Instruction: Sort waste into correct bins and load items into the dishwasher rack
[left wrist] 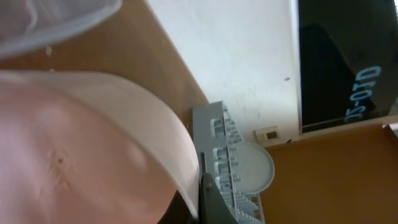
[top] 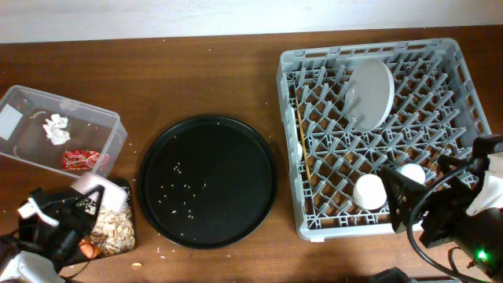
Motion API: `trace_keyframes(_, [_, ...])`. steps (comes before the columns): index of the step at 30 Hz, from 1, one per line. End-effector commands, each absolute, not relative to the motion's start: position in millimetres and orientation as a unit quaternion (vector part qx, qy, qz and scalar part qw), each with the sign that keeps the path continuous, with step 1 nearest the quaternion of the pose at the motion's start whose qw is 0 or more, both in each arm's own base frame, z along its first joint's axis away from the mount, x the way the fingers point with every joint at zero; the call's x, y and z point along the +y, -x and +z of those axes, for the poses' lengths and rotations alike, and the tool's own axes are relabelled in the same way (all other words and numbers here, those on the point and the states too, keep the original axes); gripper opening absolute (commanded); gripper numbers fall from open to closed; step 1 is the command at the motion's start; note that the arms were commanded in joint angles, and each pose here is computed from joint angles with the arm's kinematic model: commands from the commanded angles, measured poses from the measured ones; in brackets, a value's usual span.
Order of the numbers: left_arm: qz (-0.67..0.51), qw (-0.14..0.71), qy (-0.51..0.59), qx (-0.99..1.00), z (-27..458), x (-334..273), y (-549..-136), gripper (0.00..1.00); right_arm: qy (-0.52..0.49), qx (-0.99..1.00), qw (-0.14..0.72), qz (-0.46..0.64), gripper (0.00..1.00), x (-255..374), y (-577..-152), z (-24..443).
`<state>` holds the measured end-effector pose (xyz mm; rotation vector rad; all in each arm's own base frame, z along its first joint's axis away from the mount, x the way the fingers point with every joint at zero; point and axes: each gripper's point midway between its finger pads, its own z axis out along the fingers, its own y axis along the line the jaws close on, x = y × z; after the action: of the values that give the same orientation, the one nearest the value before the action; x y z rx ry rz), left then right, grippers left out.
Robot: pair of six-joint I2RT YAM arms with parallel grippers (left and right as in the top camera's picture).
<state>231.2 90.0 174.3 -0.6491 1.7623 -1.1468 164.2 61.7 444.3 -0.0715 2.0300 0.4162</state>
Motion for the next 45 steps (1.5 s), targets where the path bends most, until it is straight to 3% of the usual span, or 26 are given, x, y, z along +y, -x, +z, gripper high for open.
trace_keyframes(1, [-0.479, 0.521, 0.232, 0.667, 210.1, 105.1, -232.8, 0.00, 0.030, 0.841, 0.512, 0.171, 0.99, 61.2, -164.3, 445.9])
trace_keyframes(6, [-0.475, 0.522, 0.227, 0.671, 209.0, 102.9, -232.7, 0.00, 0.030, 0.841, 0.512, 0.171, 0.99, 61.2, -164.3, 445.9])
trace_keyframes(7, [-0.445, 0.492, 0.249, 0.706, 189.2, 109.8, -234.5, 0.00, 0.030, 0.841, 0.513, 0.171, 0.99, 61.1, -164.2, 446.0])
trace_keyframes(10, [-0.475, 0.509, 0.124, 0.707, 212.3, 73.0, -255.2, 0.00, 0.030, 0.841, 0.512, 0.171, 0.98, 61.2, -164.3, 445.9])
trace_keyframes(11, [-0.509, 0.489, 0.091, 0.703, 218.4, 48.5, -259.5, 0.00, 0.030, 0.841, 0.512, 0.171, 0.99, 61.2, -164.3, 445.9])
trace_keyframes(12, [-0.461, 0.458, 0.100, 0.754, 194.0, 47.7, -264.4, 0.00, 0.030, 0.841, 0.512, 0.171, 0.98, 61.2, -164.3, 445.9])
trace_keyframes(13, [-0.459, 0.409, 0.165, 0.771, 180.0, 50.7, -263.9, 0.00, 0.030, 0.841, 0.512, 0.172, 0.99, 61.2, -164.3, 445.9])
trace_keyframes(15, [-0.493, 0.435, 0.158, 0.737, 205.8, 47.7, -258.7, 0.00, 0.030, 0.841, 0.512, 0.171, 0.99, 61.2, -164.3, 445.9])
trace_keyframes(16, [-0.421, 0.449, 0.176, 0.769, 194.3, 68.1, -255.9, 0.00, 0.030, 0.841, 0.512, 0.172, 0.99, 61.1, -164.2, 446.0])
trace_keyframes(17, [-0.443, 0.447, 0.229, 0.743, 203.6, 76.2, -247.2, 0.00, 0.030, 0.841, 0.513, 0.171, 0.99, 61.1, -164.2, 446.0])
trace_keyframes(18, [-0.421, 0.483, 0.180, 0.746, 210.9, 75.5, -245.7, 0.00, 0.030, 0.841, 0.512, 0.172, 0.99, 61.2, -164.2, 446.0])
trace_keyframes(19, [-0.452, 0.444, 0.263, 0.728, 208.7, 79.2, -240.0, 0.00, 0.030, 0.841, 0.513, 0.171, 0.99, 61.1, -164.2, 446.0])
trace_keyframes(20, [-0.393, 0.514, 0.143, 0.749, 217.0, 74.6, -240.0, 0.00, 0.030, 0.841, 0.512, 0.171, 0.99, 61.2, -164.3, 445.9])
trace_keyframes(21, [-0.386, 0.447, 0.247, 0.768, 192.3, 86.0, -237.2, 0.00, 0.030, 0.841, 0.512, 0.172, 0.99, 61.2, -164.3, 445.9])
trace_keyframes(22, [-0.496, 0.487, 0.200, 0.690, 237.1, 63.0, -234.8, 0.00, 0.030, 0.841, 0.512, 0.171, 0.99, 61.2, -164.3, 445.9])
trace_keyframes(23, [-0.450, 0.498, 0.174, 0.721, 229.4, 64.7, -237.2, 0.00, 0.030, 0.841, 0.512, 0.172, 0.99, 61.2, -164.2, 446.0])
trace_keyframes(24, [-0.484, 0.518, 0.137, 0.692, 247.4, 54.1, -235.7, 0.00, 0.030, 0.841, 0.512, 0.171, 0.99, 61.2, -164.3, 445.9])
trace_keyframes(28, [-0.485, 0.496, -0.090, 0.714, 261.5, -17.4, -267.3, 0.00, 0.030, 0.841, 0.512, 0.171, 0.99, 61.2, -164.3, 445.9])
trace_keyframes(30, [-0.464, 0.495, -0.134, 0.723, 279.3, -58.3, -303.0, 0.00, 0.030, 0.841, 0.512, 0.171, 0.98, 61.2, -164.3, 445.9])
trace_keyframes(34, [-0.545, 0.498, -0.123, 0.663, 308.7, -183.4, -348.1, 0.00, 0.030, 0.841, 0.512, 0.172, 0.99, 61.2, -164.3, 445.9])
trace_keyframes(40, [-0.679, 0.374, -0.121, 0.620, 256.1, -359.2, -370.4, 0.00, 0.030, 0.841, 0.512, 0.171, 0.99, 61.2, -164.3, 445.9])
trace_keyframes(45, [-0.675, 0.300, -0.138, 0.660, 200.3, -419.7, -366.7, 0.00, 0.030, 0.841, 0.512, 0.172, 0.99, 61.2, -164.3, 445.9])
